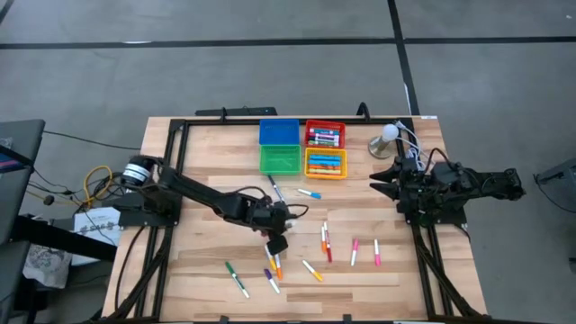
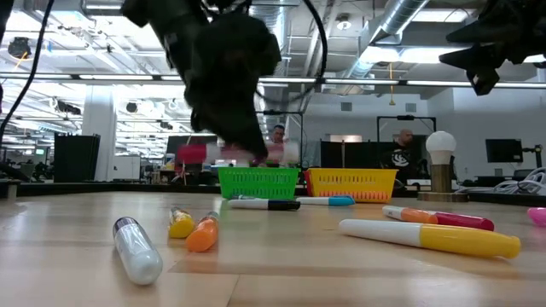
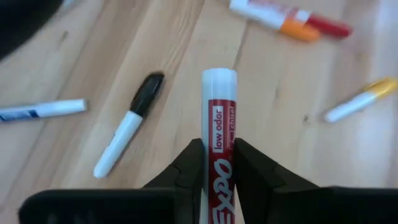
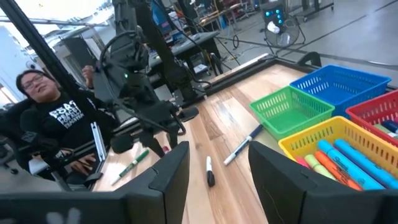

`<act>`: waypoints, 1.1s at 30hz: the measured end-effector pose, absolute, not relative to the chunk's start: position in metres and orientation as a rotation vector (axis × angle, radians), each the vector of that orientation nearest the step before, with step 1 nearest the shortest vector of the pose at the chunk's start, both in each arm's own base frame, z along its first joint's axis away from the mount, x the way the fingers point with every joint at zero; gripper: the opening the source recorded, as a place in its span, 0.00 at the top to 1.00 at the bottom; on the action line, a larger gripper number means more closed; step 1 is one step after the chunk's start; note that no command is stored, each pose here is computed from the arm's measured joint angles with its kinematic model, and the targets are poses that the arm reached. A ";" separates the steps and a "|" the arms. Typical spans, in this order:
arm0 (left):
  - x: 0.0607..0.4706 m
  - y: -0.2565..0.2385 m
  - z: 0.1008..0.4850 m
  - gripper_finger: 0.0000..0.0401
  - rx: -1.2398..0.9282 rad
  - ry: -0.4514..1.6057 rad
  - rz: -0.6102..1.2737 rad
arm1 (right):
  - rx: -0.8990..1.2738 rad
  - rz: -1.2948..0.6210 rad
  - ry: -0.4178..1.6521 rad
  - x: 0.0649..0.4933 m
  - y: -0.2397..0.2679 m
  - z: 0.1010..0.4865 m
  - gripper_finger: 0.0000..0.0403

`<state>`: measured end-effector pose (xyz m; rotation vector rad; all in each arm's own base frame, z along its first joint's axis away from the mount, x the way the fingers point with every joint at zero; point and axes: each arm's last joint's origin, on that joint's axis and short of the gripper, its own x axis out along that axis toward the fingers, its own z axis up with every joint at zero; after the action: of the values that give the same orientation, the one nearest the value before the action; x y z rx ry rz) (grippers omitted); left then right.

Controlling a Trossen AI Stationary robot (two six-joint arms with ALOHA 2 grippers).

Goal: Pick & Place Markers
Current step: Put the large red marker pen into the red bin

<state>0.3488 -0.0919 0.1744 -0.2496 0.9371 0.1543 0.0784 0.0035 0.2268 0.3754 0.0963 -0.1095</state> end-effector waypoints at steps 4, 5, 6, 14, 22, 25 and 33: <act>0.347 -0.083 0.199 0.84 -0.283 0.851 0.157 | 0.384 -0.100 0.049 0.079 0.004 0.231 0.61; 0.346 -0.080 0.206 0.84 -0.291 0.830 0.162 | 0.385 -0.098 0.037 0.079 0.004 0.233 0.61; 0.345 -0.076 0.211 0.84 -0.300 0.807 0.166 | 0.387 -0.095 0.025 0.079 0.004 0.234 0.62; 0.349 -0.048 0.258 0.84 -0.345 0.525 0.161 | 0.398 -0.088 -0.049 0.079 0.003 0.241 0.63; 0.360 -0.023 0.286 0.84 -0.380 0.250 0.141 | 0.414 -0.064 -0.141 0.080 0.004 0.251 0.68; 0.361 -0.019 0.290 0.84 -0.390 0.209 0.130 | 0.430 -0.060 -0.151 0.084 0.004 0.253 0.68; 0.363 -0.019 0.303 0.84 -0.412 0.079 0.101 | 0.428 -0.074 -0.073 0.114 0.008 0.248 0.58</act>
<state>0.3633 -0.0188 0.3028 -0.4116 0.0790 0.1006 0.1135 0.0079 0.2484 0.4284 -0.0732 -0.0740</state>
